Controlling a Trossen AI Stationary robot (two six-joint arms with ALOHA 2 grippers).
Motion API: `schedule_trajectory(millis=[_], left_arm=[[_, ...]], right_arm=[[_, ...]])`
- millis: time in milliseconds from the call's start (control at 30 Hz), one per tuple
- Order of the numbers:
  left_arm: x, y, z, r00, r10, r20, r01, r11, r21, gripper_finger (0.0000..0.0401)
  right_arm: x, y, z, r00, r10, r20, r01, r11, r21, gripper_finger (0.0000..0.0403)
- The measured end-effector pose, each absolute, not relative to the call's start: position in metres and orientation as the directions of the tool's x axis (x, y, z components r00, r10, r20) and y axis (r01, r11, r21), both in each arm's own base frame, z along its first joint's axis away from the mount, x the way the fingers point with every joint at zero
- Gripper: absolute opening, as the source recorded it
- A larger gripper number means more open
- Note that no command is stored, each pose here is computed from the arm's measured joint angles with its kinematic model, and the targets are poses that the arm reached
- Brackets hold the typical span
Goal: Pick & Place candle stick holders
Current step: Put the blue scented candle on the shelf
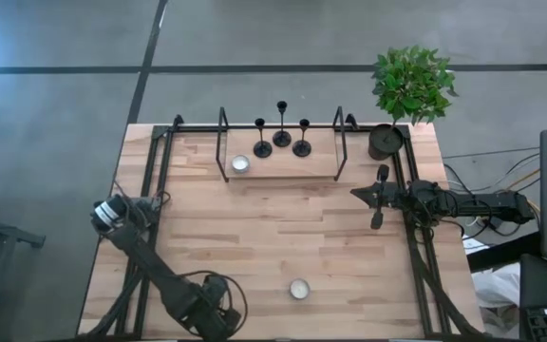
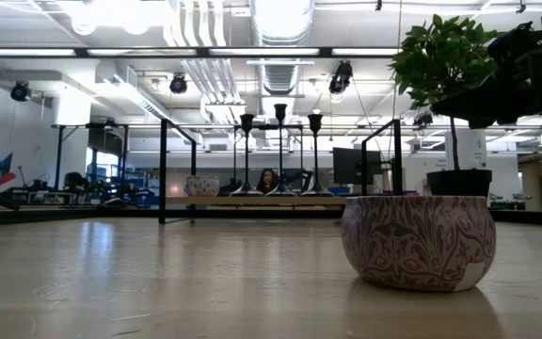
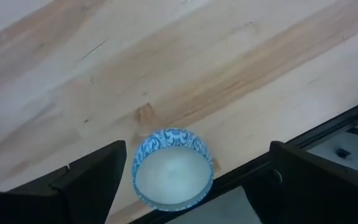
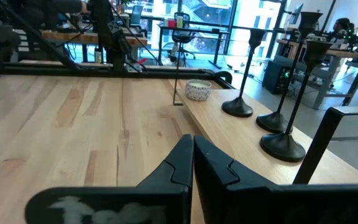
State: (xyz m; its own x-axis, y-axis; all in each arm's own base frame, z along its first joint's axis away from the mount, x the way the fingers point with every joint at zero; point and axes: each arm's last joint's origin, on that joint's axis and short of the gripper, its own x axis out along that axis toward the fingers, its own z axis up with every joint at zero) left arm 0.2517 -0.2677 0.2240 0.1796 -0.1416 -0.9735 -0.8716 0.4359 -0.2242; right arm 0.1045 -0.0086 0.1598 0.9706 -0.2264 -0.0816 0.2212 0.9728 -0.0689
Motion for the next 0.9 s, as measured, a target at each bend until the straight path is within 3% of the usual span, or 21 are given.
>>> schedule_trajectory(millis=[233,900], left_arm=[[0.246,-0.276,0.224,0.190,-0.161,-0.968,-0.880,0.409,-0.241,0.0400],[0.240,-0.284,0.216,0.131,-0.185,-0.974,-0.799,0.563,-0.214,0.0399]], right_arm=[[0.104,-0.009,0.160,0.971,-0.226,-0.082,0.221,0.973,-0.069,0.0008],[0.104,-0.009,0.160,0.971,-0.226,-0.082,0.221,0.973,-0.069,0.0008]])
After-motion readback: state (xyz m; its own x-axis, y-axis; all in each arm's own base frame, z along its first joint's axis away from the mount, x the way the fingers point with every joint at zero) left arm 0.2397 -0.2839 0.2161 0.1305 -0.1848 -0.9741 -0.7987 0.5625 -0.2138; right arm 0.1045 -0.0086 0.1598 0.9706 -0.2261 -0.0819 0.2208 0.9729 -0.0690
